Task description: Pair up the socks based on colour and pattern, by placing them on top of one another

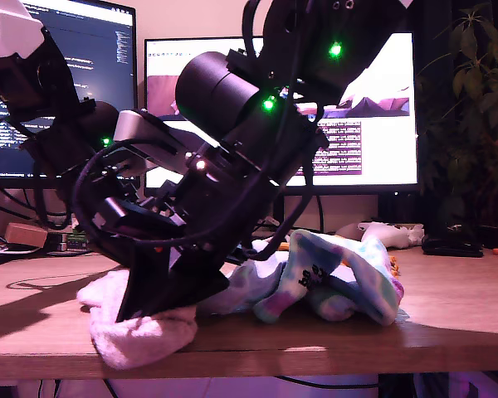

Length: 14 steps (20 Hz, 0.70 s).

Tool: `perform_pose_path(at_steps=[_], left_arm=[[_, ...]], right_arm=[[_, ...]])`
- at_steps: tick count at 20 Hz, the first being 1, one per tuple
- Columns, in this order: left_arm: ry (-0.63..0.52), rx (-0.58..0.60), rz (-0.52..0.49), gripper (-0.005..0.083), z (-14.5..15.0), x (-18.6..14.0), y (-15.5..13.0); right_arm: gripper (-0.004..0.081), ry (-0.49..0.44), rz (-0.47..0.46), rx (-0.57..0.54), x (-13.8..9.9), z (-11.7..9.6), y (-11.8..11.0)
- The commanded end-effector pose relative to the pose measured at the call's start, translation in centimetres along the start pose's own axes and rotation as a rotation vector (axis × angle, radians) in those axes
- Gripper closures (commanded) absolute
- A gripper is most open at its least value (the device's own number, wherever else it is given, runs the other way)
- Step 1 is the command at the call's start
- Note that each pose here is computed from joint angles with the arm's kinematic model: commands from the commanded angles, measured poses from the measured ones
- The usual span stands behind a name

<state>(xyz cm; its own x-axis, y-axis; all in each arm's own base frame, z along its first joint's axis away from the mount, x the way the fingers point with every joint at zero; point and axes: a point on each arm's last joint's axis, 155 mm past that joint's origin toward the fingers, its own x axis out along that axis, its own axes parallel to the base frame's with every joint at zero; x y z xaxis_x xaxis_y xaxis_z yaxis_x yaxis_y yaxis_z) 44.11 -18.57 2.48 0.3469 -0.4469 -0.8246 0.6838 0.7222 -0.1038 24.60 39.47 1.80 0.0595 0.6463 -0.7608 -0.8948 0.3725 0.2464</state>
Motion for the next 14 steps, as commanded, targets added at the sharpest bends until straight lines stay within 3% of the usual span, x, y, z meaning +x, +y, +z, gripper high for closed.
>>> perform_pose_path(at_steps=[1,9,14], left_arm=[[0.071,-0.035,0.025,0.0797,-3.4,2.9,1.5],[0.021,-0.05,0.048,0.0797,-2.2,2.9,2.2],[0.008,-0.046,0.047,0.0797,-1.8,2.7,2.2]], right_arm=[[0.078,0.101,0.028,0.032,1.9,-3.8,0.6],[0.078,-0.015,-0.048,-0.025,2.0,-0.5,-1.0],[0.078,-0.032,-0.071,-0.038,1.7,0.1,-1.3]])
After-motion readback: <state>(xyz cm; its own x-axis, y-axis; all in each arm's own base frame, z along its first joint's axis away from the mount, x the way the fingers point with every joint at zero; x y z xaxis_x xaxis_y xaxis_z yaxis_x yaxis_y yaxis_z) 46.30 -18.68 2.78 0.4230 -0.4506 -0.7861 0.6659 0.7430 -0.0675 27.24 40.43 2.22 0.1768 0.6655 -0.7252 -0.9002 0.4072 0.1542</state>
